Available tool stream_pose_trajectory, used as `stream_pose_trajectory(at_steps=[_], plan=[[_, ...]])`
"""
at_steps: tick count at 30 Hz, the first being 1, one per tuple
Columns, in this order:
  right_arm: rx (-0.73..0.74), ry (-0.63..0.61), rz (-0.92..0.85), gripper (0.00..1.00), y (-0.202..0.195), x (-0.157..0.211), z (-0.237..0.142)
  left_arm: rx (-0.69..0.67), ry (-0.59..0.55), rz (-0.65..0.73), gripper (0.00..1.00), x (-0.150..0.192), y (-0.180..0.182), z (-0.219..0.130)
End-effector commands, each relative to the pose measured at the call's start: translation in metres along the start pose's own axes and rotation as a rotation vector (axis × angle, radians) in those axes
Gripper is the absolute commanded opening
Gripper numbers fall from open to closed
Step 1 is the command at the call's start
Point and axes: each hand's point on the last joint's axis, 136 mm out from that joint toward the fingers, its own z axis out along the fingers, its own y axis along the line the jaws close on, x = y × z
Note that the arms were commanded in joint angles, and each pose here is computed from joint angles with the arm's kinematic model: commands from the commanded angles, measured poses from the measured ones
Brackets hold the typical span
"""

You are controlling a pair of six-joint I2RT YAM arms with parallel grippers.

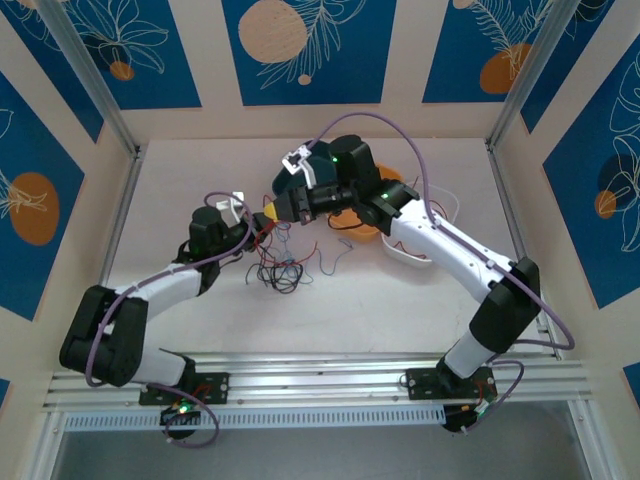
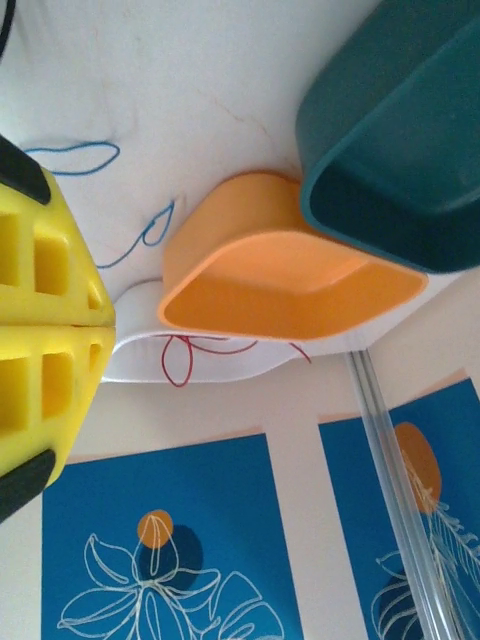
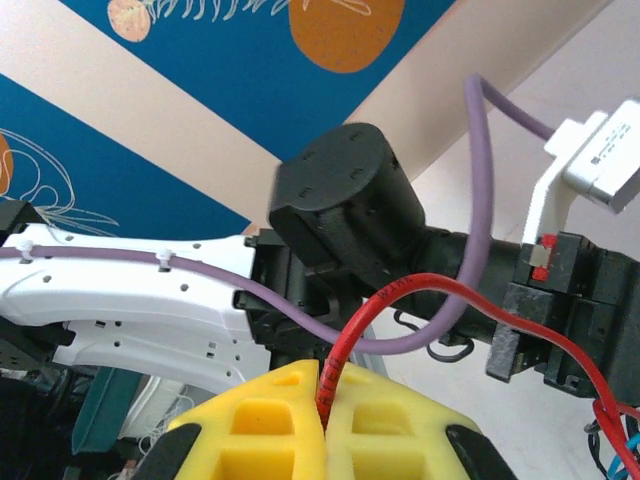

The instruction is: Untangle the cables

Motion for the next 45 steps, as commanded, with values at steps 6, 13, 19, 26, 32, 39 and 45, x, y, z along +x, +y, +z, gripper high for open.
stream_pose_trajectory(at_steps=[6,13,19,26,32,39,45], plan=[[0.101,-0.125,-0.006,0.0,0.011,-0.027,-0.037,-0.108,-0.018,0.078,0.0,0.001,0.031,0.001],[0.225,-0.196,0.224,0.0,-0.036,-0.031,-0.051,-0.18,-0.13,0.308,0.14,-0.01,0.025,-0.027],[0.233,-0.2,0.275,0.0,-0.045,-0.032,-0.046,-0.2,-0.16,0.649,0.41,0.017,-0.001,-0.043],[0.239,-0.213,0.315,0.0,-0.051,-0.036,-0.043,-0.127,-0.183,0.8,0.58,0.059,-0.017,-0.045],[0.215,-0.219,0.329,0.0,-0.048,-0.039,-0.039,-0.074,-0.098,0.825,0.73,0.088,-0.019,-0.021],[0.196,-0.206,0.314,0.0,-0.036,-0.04,-0.032,-0.144,-0.039,0.873,0.89,0.092,-0.007,0.008],[0.177,-0.195,0.317,0.0,-0.031,-0.037,-0.022,-0.177,-0.091,0.854,0.99,0.081,-0.004,0.021]])
